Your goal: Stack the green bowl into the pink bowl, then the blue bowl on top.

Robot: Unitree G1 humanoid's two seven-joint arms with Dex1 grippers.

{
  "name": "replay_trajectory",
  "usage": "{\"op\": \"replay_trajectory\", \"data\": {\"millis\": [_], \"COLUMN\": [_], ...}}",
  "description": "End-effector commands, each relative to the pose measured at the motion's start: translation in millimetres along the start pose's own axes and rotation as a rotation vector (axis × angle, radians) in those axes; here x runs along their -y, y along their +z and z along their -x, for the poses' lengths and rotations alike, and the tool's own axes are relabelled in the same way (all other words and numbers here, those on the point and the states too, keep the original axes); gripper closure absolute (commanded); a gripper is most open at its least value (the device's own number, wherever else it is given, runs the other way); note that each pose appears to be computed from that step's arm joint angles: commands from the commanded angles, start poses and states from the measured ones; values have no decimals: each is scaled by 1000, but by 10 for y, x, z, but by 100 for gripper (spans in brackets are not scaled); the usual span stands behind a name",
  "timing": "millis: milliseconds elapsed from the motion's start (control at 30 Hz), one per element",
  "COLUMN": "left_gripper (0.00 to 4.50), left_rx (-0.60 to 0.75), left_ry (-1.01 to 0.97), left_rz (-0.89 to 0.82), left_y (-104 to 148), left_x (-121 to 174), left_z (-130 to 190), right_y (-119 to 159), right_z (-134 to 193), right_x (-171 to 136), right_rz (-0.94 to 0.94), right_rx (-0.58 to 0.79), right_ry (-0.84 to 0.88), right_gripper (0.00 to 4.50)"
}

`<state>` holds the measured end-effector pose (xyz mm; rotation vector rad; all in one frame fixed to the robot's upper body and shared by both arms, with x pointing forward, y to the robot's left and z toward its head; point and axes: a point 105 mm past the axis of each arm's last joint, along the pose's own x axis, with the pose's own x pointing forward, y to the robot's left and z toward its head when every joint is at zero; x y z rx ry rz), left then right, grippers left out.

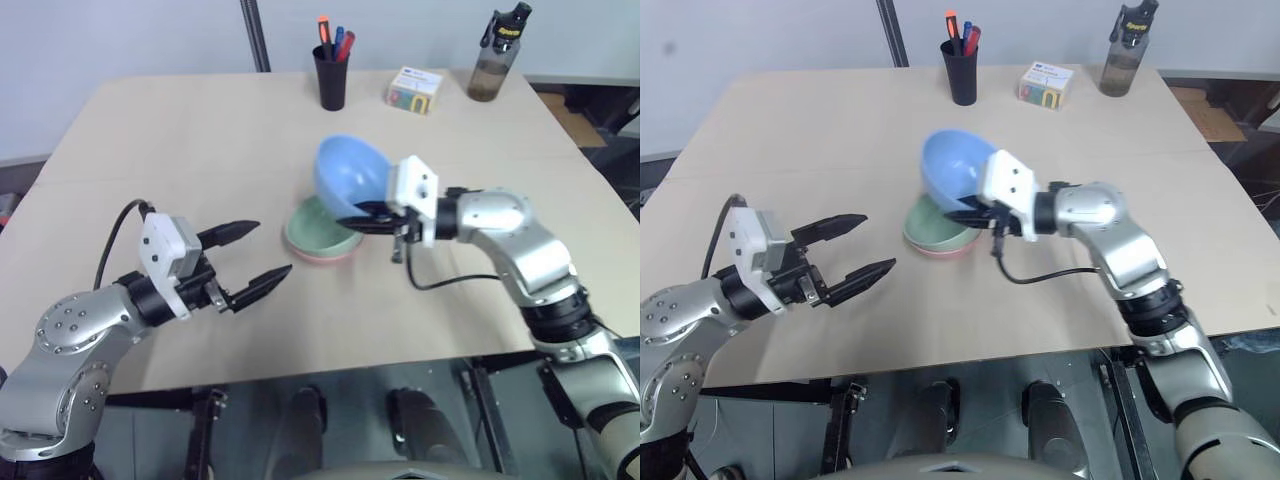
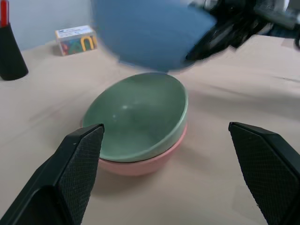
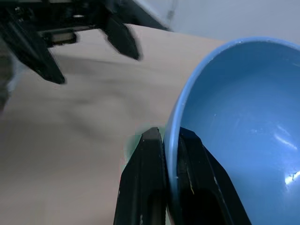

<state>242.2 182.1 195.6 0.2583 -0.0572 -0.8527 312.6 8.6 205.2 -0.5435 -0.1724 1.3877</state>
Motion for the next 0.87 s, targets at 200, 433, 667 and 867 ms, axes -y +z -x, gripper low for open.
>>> {"op": "replay_trajectory", "data": {"millis": [200,433,667,867], "left_gripper": [0,0,0,0], "left_rx": [21,41,-39,-91], "left_ry": [76,170,238,251], "left_rz": [-91,-28,-16,-4], "left_y": [124,40,-110,-176], "left_x": [28,-15,-125,-174], "left_z": [94,212,414,546], "right_y": [-46,161,-100,-271], "right_z": [-82,362,1271,1714], "right_x": [193,7,-83,-225], "right_rz": [97,54,-123,-214], "right_rx": [-30,60,-111,-223], "right_ry": [-19,-6,-202,-292], "right_gripper": [190,58,58,58]}}
